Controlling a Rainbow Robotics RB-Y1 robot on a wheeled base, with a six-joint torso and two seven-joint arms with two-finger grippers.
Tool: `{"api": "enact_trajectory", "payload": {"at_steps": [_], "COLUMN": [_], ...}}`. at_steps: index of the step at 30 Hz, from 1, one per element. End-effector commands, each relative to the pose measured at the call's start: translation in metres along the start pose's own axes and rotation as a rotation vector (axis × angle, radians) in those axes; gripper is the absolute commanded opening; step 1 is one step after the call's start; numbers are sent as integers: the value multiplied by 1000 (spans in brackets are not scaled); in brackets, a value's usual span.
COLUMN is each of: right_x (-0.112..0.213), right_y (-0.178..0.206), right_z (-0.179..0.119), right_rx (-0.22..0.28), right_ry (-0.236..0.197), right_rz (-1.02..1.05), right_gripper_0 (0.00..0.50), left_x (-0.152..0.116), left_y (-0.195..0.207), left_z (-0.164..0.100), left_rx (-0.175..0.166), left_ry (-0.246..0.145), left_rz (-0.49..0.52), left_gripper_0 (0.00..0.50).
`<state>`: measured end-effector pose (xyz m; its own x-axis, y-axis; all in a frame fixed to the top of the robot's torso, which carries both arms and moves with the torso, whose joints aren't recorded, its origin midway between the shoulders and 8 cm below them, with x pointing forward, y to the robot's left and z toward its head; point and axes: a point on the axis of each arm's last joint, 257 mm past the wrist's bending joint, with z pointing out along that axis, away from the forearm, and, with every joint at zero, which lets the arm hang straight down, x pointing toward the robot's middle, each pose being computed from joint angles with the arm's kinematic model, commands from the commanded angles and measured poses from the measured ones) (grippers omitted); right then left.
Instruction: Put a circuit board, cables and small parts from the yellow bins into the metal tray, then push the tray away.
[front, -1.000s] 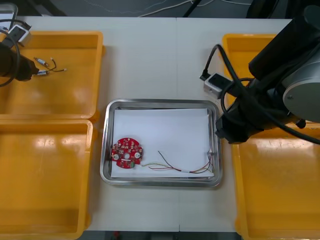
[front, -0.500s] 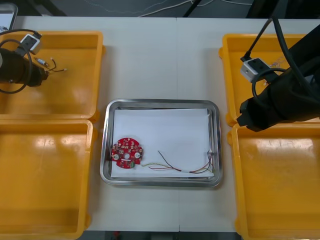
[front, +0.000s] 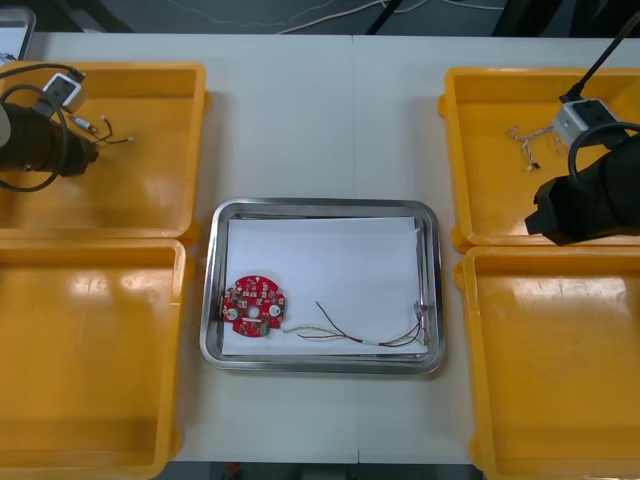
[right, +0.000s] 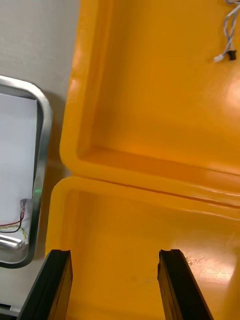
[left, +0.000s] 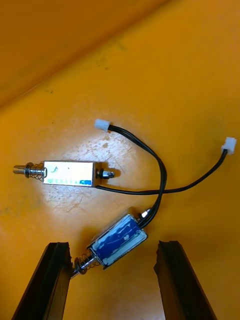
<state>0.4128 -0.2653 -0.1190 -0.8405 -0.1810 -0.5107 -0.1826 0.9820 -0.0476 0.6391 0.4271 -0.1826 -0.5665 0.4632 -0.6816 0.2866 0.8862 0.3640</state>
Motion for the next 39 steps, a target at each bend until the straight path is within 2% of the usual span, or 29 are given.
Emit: {"api": "enact_trajectory", "payload": {"at_steps": [1,8,9,10,11,12,13,14,16,22,27,30,32,35,39], "right_x": [-10,-19,-20,-21,-23,-25,-27,-28,-32,-43,-69,-88,-100,-111,-119], "right_y": [-32,-49,-52,-55,-57,-60,-62,-64,-71,-90,-102,-105,-107,-105,-104], "right_z": [-14,-15,-15,-14,-14,-13,-12,-12,-10,-5,5,15,24,34,42], "right_rx": [49,42,46,50,53,55,55,56,59,78,94,110,119,116,107], "right_ry": [-39,-36,-35,-33,-33,-32,-28,-24,-16,7,-32,-72,-98,-127,-152], "right_rz": [93,155,163,171,175,186,197,201,224,270,283,275,270,267,270], "right_gripper_0": [500,500,500,500,500,500,500,500,500,500,500,500,500,500,500], "left_x": [-20,-17,-17,-16,-15,-14,-14,-14,-13,-12,-9,-6,-4,1,6], "left_y": [24,23,23,23,23,23,24,24,23,23,13,10,6,1,-1], "left_z": [-9,-8,-8,-7,-6,-6,-7,-7,-6,-6,-6,-6,-9,-12,-17], "left_rx": [-51,-51,-51,-51,-50,-50,-50,-50,-47,-45,-9,8,33,69,97], "left_ry": [-32,-25,-25,-23,-20,-19,-18,-18,-18,-13,-1,7,15,31,49], "left_rz": [41,45,45,42,43,39,38,38,36,36,22,18,1,-21,-34], "left_gripper_0": [500,500,477,405,366,301,192,145,5,0,0,0,0,0,0]}}
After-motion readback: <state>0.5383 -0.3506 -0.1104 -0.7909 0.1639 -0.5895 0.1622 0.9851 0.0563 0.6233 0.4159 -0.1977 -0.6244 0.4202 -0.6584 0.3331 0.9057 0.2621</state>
